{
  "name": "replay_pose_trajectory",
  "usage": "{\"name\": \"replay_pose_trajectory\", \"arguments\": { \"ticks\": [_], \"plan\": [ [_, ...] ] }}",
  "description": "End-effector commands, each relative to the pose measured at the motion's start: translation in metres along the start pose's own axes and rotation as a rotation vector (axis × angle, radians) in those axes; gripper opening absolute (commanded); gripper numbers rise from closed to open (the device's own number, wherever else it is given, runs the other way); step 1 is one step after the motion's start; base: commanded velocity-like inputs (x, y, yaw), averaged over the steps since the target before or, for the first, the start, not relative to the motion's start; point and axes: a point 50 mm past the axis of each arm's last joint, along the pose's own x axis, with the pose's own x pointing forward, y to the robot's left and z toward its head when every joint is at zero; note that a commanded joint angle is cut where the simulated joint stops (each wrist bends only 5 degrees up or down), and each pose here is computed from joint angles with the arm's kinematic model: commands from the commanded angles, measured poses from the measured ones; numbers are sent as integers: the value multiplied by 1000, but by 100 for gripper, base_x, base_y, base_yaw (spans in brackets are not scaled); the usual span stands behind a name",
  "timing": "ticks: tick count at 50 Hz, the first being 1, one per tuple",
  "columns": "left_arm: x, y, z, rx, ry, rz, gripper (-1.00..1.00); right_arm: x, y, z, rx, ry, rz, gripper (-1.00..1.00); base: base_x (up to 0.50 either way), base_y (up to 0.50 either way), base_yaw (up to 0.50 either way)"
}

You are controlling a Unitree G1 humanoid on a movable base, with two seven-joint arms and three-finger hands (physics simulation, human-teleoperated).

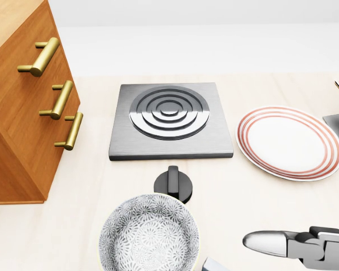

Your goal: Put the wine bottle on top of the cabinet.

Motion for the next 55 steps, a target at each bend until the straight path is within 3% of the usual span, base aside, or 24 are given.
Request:
{"name": "replay_pose_trajectory", "arguments": {
  "ticks": [1, 6, 7, 8, 10, 11, 18, 55],
  "plan": [
    [1, -6, -18, 47, 85, 27, -100, 1, 2, -8, 27, 27, 0, 100, 0, 0, 0],
    [1, -6, -16, 50, 80, 17, -100, 1, 2, -12, 26, 48, 0, 100, 0, 0, 0],
    [1, -6, -15, 56, 79, 17, -22, 0, 2, -14, 28, 59, 1, 100, 0, 0, 0],
    [1, -6, -16, 56, 80, 16, 7, 0, 2, -14, 28, 60, 0, 100, 0, 0, 0],
    [1, -6, -15, 60, 79, 16, 39, 0, 2, -14, 29, 57, 0, 100, 0, 0, 0],
    [1, -6, -12, 62, 71, 14, 79, 1, 3, -13, 31, 51, 1, 100, 0, 0, 0],
    [1, -6, -15, 69, 78, 14, 86, 1, 4, -11, 30, 41, 3, 100, 0, 0, 0],
    [0, -6, -22, 82, 99, 10, 73, 5, 6, -7, 27, 8, 10, 100, 0, 0, 0]
  ]
}}
